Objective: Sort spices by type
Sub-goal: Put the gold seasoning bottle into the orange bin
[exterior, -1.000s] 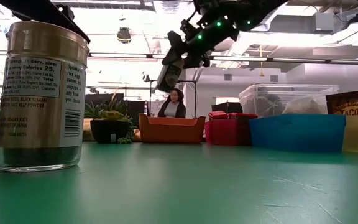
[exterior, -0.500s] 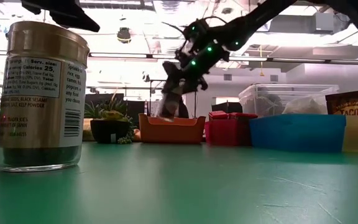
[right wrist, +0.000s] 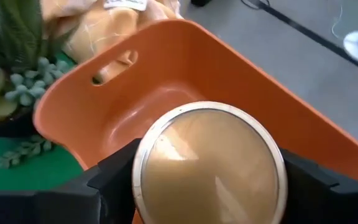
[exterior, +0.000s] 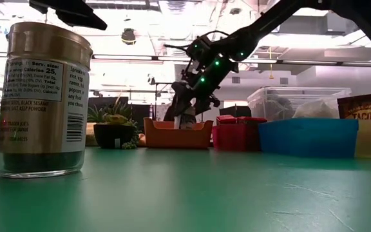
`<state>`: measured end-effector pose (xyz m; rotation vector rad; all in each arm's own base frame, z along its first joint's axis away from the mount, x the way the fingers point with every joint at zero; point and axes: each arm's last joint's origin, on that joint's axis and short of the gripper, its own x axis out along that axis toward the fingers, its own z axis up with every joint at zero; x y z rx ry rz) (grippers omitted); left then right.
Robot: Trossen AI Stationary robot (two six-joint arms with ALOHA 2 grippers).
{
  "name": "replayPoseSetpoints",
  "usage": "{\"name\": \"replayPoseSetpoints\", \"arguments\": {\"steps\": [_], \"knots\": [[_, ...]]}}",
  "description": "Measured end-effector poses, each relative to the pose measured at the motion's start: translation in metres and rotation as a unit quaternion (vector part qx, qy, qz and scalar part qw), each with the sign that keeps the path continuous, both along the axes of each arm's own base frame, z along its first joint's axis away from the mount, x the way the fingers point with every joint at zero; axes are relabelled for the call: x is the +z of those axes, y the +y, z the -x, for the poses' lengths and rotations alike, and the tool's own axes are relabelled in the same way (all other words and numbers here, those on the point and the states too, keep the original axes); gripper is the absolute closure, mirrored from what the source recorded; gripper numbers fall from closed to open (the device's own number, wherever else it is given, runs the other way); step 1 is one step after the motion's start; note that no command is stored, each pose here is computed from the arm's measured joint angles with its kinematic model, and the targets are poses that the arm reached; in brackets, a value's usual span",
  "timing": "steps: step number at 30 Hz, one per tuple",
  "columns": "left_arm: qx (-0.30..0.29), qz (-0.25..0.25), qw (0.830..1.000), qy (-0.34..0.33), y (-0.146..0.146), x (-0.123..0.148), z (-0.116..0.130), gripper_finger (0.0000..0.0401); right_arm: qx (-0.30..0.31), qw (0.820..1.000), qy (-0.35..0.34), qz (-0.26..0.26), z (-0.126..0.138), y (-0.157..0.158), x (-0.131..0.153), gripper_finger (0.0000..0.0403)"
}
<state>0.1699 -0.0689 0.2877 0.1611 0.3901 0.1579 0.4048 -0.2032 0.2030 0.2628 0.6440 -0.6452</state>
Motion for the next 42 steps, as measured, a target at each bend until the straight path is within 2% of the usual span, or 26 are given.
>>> {"name": "replayPoseSetpoints", "arguments": {"steps": [4, 11, 15, 17, 20, 22, 26, 28, 31, 34, 37, 42], "knots": [[0.000, 0.001, 1.000, 0.002, 0.000, 0.000, 0.000, 0.0115, 0.016, 1.000, 0.009, 0.016, 0.000, 0.000, 0.001, 0.0071], [-0.021, 0.039, 0.999, 0.030, -0.001, -0.005, 0.002, 0.0115, 0.034, 0.999, 0.024, 0.025, 0.002, 0.003, 0.007, 0.0033], [-0.034, 0.047, 0.997, 0.057, -0.001, -0.006, 0.005, 0.0115, 0.065, 0.996, 0.048, 0.041, 0.013, 0.020, 0.055, 0.0026], [-0.034, 0.050, 0.996, 0.070, -0.001, 0.000, 0.008, 0.0115, 0.090, 0.993, 0.055, 0.055, 0.021, 0.045, 0.083, 0.0026], [-0.036, 0.054, 0.995, 0.079, -0.003, 0.009, 0.012, 0.0115, 0.147, 0.984, 0.076, 0.067, 0.029, 0.098, 0.095, 0.0029], [-0.040, 0.049, 0.995, 0.077, -0.007, 0.010, 0.015, 0.0115, 0.189, 0.977, 0.072, 0.069, 0.033, 0.137, 0.089, 0.0032], [-0.023, 0.017, 0.997, 0.071, -0.011, 0.004, 0.018, 0.0115, 0.253, 0.965, -0.030, 0.068, 0.036, 0.217, 0.065, 0.0038], [-0.012, -0.007, 0.998, 0.062, -0.012, 0.001, 0.017, 0.0115, 0.266, 0.956, -0.083, 0.093, 0.035, 0.254, 0.048, 0.0041], [-0.008, -0.032, 0.999, 0.040, -0.011, 0.003, 0.014, 0.0115, 0.301, 0.937, -0.118, 0.135, 0.027, 0.301, 0.027, 0.0044], [-0.017, -0.035, 0.999, 0.018, -0.009, 0.010, 0.009, 0.0115, 0.334, 0.919, -0.131, 0.162, 0.012, 0.331, 0.023, 0.0042], [-0.029, -0.028, 0.999, 0.016, -0.006, 0.014, 0.007, 0.0115, 0.362, 0.912, -0.084, 0.174, 0.000, 0.348, 0.021, 0.0031], [-0.034, -0.023, 0.999, 0.017, -0.005, 0.016, 0.006, 0.0115, 0.382, 0.907, -0.042, 0.172, -0.019, 0.365, 0.044, 0.0006]]}}
